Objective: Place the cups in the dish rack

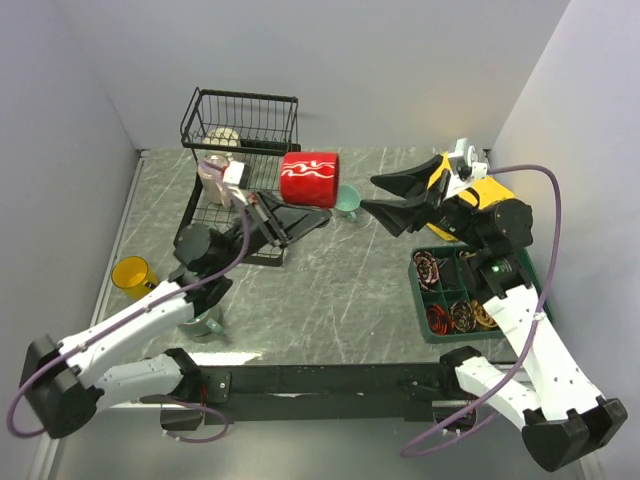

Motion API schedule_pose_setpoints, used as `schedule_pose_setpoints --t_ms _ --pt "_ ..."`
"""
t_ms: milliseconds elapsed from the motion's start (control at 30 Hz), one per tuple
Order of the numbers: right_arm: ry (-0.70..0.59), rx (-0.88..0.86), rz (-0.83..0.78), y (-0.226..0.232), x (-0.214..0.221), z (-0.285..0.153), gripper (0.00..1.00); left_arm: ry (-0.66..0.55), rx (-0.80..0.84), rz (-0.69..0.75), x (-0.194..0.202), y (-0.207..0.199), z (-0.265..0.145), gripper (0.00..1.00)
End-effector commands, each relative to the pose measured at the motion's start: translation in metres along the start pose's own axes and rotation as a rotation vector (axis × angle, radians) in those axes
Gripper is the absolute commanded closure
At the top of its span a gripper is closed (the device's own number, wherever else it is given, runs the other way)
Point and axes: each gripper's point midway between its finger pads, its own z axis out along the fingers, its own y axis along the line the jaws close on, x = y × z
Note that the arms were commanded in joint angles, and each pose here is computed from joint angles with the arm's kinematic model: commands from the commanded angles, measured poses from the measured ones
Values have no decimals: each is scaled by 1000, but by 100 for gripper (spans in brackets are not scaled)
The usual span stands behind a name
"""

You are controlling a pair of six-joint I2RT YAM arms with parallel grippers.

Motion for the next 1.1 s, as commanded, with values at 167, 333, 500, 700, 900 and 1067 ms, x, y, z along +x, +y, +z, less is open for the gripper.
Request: schedule_pose_setpoints --t_ms 167,333,500,700,900,1067 --pt "281 -114 -98 12 38 -38 22 -147 -167 174 -37 5 -65 99" --pt "433 -44 -35 -14 81 -64 22 -182 -470 291 -51 50 -106 99" --pt "558 10 -8 -40 126 -96 22 -200 -807 437 -65 105 -156 99" --pt "506 78 -4 -70 171 -122 22 -270 -1018 474 -79 149 -193 99" --pt "465 112 51 -70 176 -152 20 -366 -1100 473 -105 180 -209 99" --pt "454 132 46 -73 173 -153 20 -446 -1184 453 -137 206 -231 99"
